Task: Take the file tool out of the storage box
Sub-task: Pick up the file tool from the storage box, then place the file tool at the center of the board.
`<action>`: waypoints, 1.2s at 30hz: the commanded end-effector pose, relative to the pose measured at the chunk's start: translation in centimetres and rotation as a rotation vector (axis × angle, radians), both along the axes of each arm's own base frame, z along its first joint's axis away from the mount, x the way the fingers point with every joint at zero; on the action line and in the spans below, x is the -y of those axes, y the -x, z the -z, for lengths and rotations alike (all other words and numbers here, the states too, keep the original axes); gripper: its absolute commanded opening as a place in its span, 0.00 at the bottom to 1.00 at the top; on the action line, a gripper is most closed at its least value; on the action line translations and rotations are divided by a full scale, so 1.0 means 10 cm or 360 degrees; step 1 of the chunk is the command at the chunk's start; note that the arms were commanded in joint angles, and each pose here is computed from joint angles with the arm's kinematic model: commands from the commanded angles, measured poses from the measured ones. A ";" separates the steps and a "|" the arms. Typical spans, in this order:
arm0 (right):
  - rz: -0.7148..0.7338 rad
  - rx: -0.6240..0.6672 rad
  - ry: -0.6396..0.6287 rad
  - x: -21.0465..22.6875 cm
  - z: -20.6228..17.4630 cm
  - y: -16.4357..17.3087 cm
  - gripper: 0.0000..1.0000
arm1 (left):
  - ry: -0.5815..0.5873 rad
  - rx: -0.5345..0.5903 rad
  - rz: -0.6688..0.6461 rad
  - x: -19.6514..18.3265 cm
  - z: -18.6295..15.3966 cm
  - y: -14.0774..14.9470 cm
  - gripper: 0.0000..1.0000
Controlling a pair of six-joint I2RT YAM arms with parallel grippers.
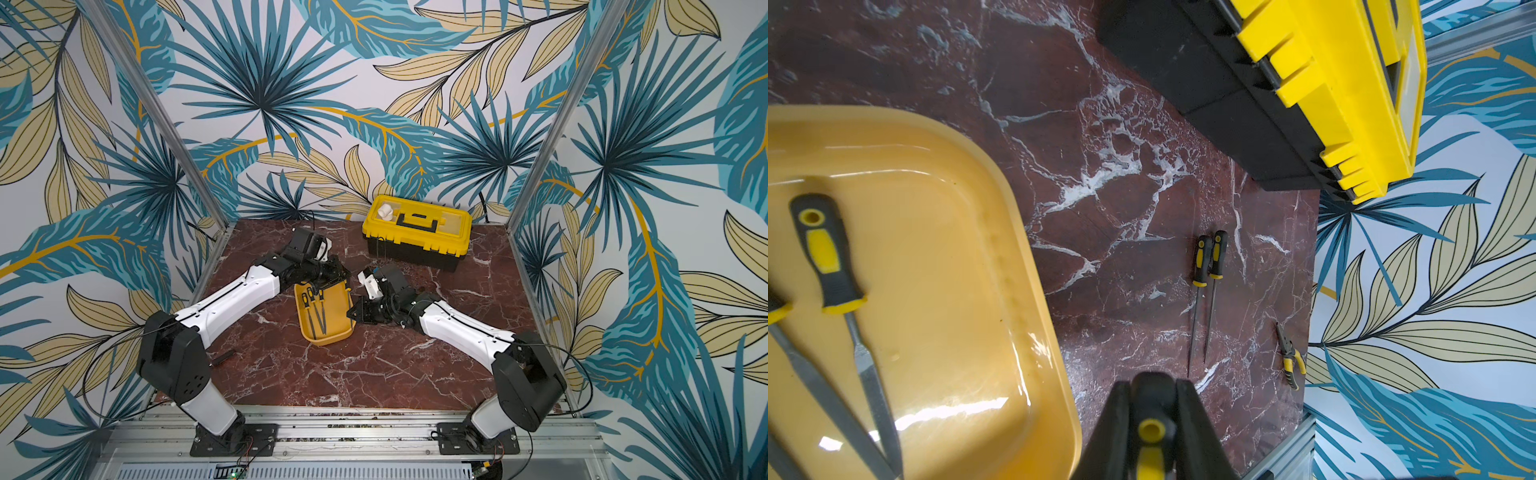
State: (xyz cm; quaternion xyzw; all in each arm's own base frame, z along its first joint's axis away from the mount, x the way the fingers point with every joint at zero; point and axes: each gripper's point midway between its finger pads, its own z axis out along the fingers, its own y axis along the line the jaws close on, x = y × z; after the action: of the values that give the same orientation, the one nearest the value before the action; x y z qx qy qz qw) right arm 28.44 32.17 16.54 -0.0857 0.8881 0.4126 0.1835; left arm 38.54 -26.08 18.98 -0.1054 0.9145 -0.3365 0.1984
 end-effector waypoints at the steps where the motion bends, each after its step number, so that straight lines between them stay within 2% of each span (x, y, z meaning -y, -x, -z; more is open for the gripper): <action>1: -0.0053 0.0067 -0.0008 -0.07 -0.08 0.01 0.00 | -0.0005 0.0039 0.0018 0.00 -0.06 0.03 0.34; 5: 0.0013 0.0067 0.0080 0.02 0.01 -0.03 0.00 | 0.0009 0.0067 0.0037 0.01 -0.11 0.03 0.56; 10: 0.0125 0.0042 0.0278 0.23 0.19 -0.06 0.00 | -0.0056 0.0130 0.0047 -0.08 -0.25 0.02 0.76; 15: 0.0267 0.0060 0.0598 0.60 0.42 -0.11 0.00 | -0.0284 0.0176 0.0041 -0.30 -0.30 0.02 0.98; 21: 0.0371 0.0048 0.0936 1.02 0.72 -0.11 0.00 | -0.0540 0.0160 0.0025 -0.54 -0.11 0.01 1.00; 25: 0.0415 0.0021 0.1044 1.19 0.86 -0.13 0.00 | -0.0632 0.0097 0.0000 -0.61 0.10 -0.04 1.00; 36: 0.0466 -0.0057 0.1272 1.54 1.16 -0.20 0.00 | -0.0822 0.0002 -0.0108 -0.73 0.54 -0.36 0.91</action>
State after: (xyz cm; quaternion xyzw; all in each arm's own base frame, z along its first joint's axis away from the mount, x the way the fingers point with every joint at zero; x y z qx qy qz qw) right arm 31.00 18.40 6.48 -0.0088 0.9796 0.0511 0.1943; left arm 40.39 -19.52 12.46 -0.0756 0.9702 -0.1057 0.2043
